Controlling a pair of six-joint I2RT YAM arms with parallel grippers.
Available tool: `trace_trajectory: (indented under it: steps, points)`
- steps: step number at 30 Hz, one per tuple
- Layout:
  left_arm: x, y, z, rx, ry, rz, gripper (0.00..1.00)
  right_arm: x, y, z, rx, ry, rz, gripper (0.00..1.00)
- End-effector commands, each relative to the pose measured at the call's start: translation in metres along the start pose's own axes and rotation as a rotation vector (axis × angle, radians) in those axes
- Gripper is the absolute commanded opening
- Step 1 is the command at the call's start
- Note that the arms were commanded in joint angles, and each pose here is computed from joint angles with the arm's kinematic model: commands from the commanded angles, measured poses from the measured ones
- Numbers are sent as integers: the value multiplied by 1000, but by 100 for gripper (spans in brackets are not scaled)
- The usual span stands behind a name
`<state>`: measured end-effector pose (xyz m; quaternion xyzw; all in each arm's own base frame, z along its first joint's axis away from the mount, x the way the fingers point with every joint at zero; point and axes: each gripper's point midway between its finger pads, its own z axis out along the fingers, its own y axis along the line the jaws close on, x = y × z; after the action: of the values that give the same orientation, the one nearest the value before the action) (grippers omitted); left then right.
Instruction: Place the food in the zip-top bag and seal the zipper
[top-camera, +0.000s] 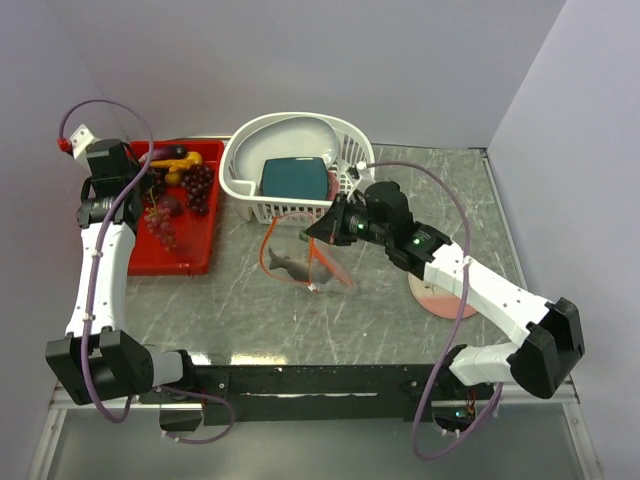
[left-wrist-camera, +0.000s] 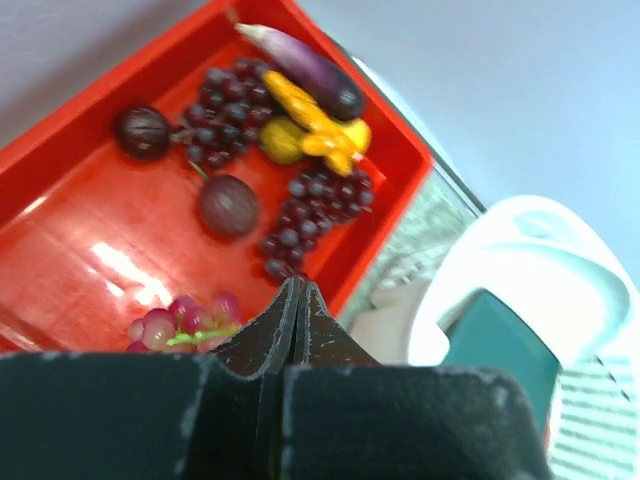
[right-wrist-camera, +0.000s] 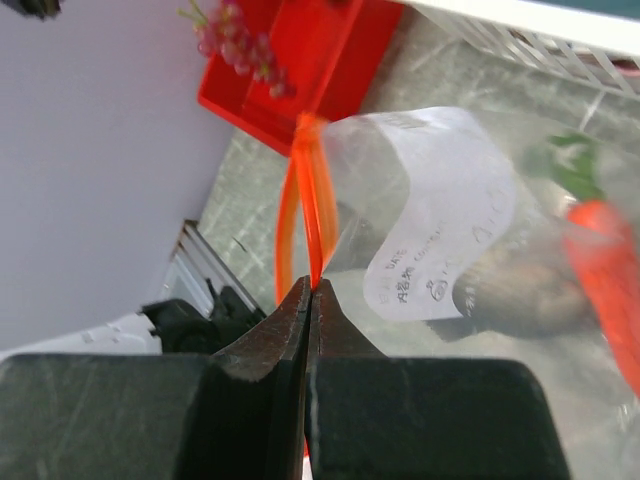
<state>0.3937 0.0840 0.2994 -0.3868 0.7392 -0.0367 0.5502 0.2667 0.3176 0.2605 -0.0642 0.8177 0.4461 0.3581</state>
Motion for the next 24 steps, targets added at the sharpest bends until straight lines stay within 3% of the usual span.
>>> trace_trajectory:
  steps: [1,24]
  points:
    - [-37,-44,-47,181,-81,20,1,-29,28,9,-80,-49,17,0]
    - [-37,-161,-165,633,8,22,1,-26,21,83,-101,57,176,0]
